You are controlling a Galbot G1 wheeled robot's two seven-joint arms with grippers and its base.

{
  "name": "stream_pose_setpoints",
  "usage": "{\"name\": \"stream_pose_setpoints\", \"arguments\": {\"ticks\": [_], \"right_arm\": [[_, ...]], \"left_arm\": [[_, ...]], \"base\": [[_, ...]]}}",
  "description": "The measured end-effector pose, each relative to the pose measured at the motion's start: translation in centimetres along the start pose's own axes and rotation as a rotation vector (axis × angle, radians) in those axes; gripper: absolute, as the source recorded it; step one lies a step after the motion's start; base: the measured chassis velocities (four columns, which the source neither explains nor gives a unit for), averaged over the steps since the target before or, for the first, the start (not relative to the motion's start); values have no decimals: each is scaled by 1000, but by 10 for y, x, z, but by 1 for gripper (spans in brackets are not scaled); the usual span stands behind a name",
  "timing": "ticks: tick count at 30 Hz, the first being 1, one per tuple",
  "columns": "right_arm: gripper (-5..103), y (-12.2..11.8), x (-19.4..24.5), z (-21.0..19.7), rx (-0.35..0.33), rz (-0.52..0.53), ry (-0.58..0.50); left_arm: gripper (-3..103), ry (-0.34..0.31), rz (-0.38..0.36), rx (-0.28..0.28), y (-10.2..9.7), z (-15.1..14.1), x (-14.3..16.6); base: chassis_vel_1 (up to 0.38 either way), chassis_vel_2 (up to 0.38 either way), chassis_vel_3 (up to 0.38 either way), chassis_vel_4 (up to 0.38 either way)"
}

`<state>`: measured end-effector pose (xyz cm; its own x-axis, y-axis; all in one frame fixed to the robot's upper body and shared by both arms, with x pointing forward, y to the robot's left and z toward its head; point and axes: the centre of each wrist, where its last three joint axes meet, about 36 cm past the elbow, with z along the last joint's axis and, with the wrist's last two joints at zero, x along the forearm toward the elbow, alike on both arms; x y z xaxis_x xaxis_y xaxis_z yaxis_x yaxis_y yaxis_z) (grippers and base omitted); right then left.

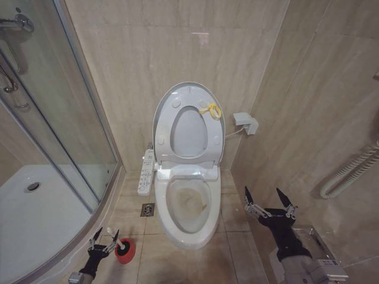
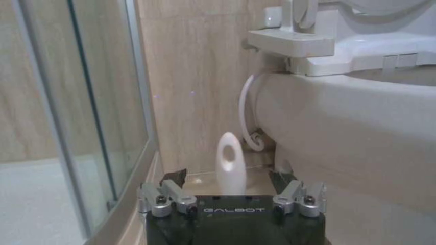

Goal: Open the toilet lid, clean the toilet bowl with a toilet brush, close the toilet lid, and flush.

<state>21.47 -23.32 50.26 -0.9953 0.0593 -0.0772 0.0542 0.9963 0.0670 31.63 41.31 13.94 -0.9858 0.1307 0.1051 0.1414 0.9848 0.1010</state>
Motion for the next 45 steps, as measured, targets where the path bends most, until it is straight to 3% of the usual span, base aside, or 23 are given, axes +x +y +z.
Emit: {"name": "stream_pose_setpoints", "arguments": {"ticks": [11,12,18,19,25,26,35,45], "right_arm": [[100,0,0,0,0,0,0],[100,0,0,0,0,0,0],[100,0,0,0,0,0,0],[100,0,0,0,0,0,0],[100,0,0,0,0,0,0],[100,0,0,0,0,0,0],[100,0,0,0,0,0,0],[100,0,0,0,0,0,0]], "left_arm": [[84,-7,38,-13,-1,1,-3],[66,-9,42,-13,-1,2,-2],[66,-10,37,-4,1,4,4],[40,-11,34,-2,1,5,5],[40,-14,28,0,4,5,8],[26,-15,26,0,4,6,9],[26,-31,6,25,6,5,21],[26,-169,-57,73,3,-40,32]], "base": [[0,0,0,0],[0,0,0,0],[0,0,0,0],[0,0,0,0],[0,0,0,0],[0,0,0,0],[0,0,0,0],[0,0,0,0]]}}
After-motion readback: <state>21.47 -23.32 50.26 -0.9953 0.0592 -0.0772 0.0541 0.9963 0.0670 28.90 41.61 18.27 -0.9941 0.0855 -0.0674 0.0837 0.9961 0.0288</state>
